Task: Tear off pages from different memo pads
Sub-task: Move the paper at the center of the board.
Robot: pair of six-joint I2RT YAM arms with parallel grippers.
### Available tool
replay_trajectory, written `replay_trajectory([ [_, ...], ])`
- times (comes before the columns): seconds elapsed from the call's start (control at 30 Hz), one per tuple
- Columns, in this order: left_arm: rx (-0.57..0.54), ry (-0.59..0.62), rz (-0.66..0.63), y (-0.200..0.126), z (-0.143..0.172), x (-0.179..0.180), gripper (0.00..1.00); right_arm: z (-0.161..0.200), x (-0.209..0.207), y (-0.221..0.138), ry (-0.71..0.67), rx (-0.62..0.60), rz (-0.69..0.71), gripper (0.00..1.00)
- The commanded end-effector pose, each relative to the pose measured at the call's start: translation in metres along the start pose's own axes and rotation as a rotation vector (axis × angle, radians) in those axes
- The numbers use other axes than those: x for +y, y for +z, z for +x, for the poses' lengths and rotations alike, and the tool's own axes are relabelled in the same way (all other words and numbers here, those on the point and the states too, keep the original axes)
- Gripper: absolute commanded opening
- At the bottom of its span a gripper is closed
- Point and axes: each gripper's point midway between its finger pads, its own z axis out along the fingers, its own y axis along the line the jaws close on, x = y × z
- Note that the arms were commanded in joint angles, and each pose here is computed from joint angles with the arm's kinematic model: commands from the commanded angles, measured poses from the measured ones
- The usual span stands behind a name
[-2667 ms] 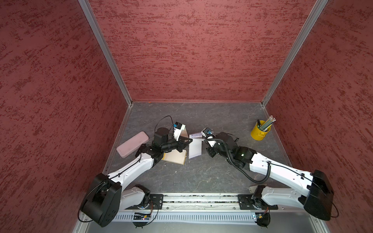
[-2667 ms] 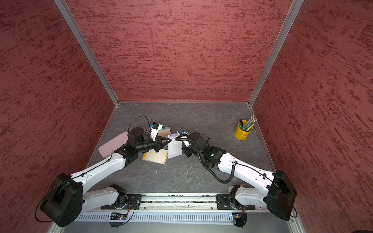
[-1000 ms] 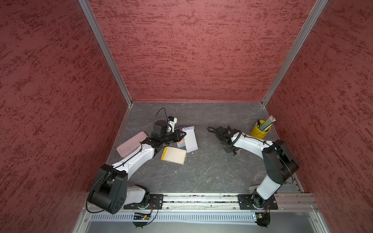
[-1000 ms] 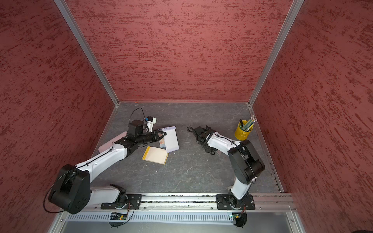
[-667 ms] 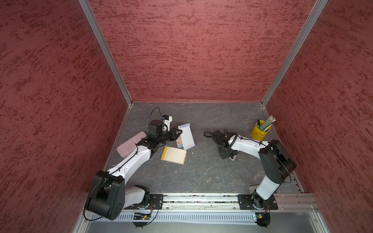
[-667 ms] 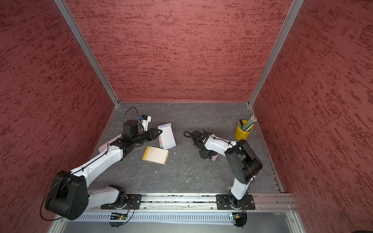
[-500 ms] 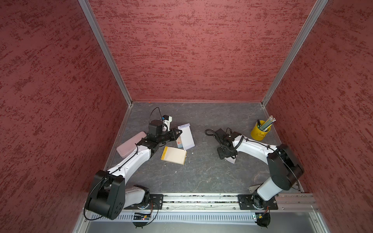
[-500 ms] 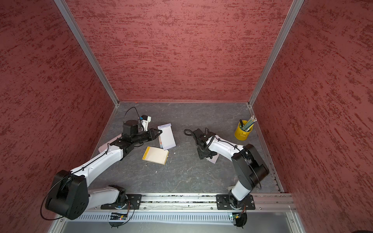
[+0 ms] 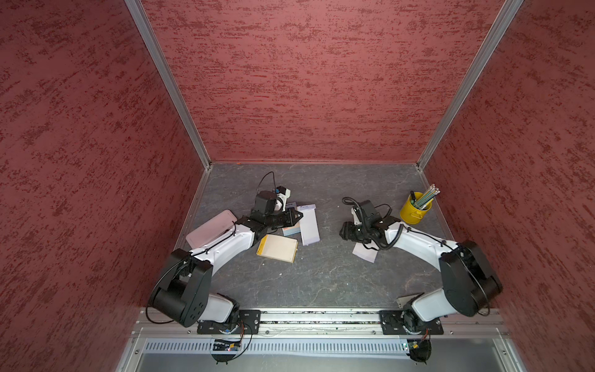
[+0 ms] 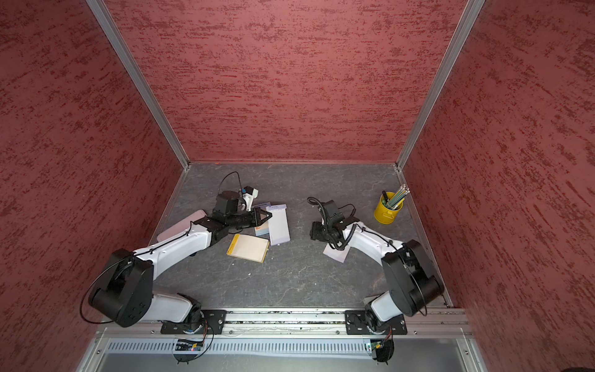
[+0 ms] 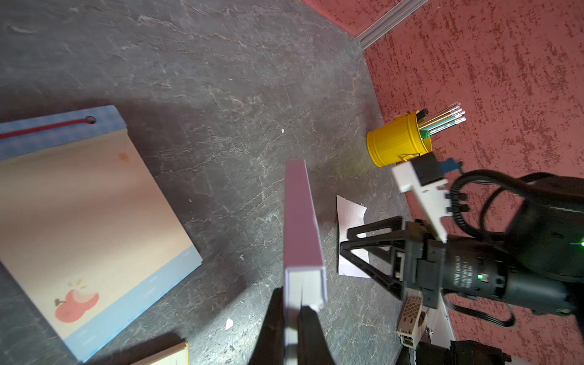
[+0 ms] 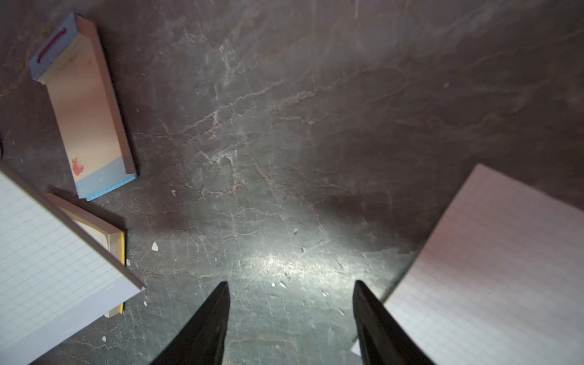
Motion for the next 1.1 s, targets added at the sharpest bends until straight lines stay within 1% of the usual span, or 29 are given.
replay_trajectory([
  [0.0, -0.042, 0.039, 0.015, -0.003, -0.015, -0.009, 0.00, -0.013, 0.010, 0.005, 0.077, -0.059, -0.071, 0.62],
  [0.17, -0.045, 0.037, 0.009, -0.002, -0.016, -0.005, 0.00, 0.013, -0.038, 0.008, 0.120, -0.023, 0.004, 0.62],
  [0.23, -0.038, 0.029, 0.018, 0.002, -0.015, -0.005, 0.00, 0.018, -0.051, 0.005, 0.129, -0.018, 0.024, 0.62],
  [0.47, -0.009, 0.026, 0.034, 0.012, -0.011, -0.011, 0.00, 0.029, -0.067, 0.002, 0.108, 0.012, 0.069, 0.62],
  [0.57, -0.009, 0.029, 0.031, 0.010, -0.011, -0.011, 0.00, 0.028, -0.082, -0.006, 0.081, 0.004, 0.164, 0.62],
  [0.63, -0.011, 0.029, 0.031, 0.009, -0.012, -0.012, 0.00, 0.024, -0.085, -0.017, 0.068, -0.020, 0.194, 0.62],
  [0.8, -0.001, 0.015, 0.062, 0.019, -0.014, -0.016, 0.00, 0.022, -0.086, -0.031, 0.072, -0.035, 0.198, 0.63],
  [0.87, 0.012, 0.021, 0.076, 0.029, -0.016, -0.022, 0.00, 0.016, -0.075, -0.039, 0.065, -0.055, 0.153, 0.64],
  [0.97, 0.044, 0.035, 0.109, 0.051, -0.017, -0.035, 0.00, -0.001, -0.061, -0.058, 0.072, -0.118, 0.104, 0.65],
  [1.07, 0.074, 0.023, 0.153, 0.080, -0.019, -0.046, 0.00, -0.020, -0.063, -0.075, 0.083, -0.189, 0.117, 0.65],
])
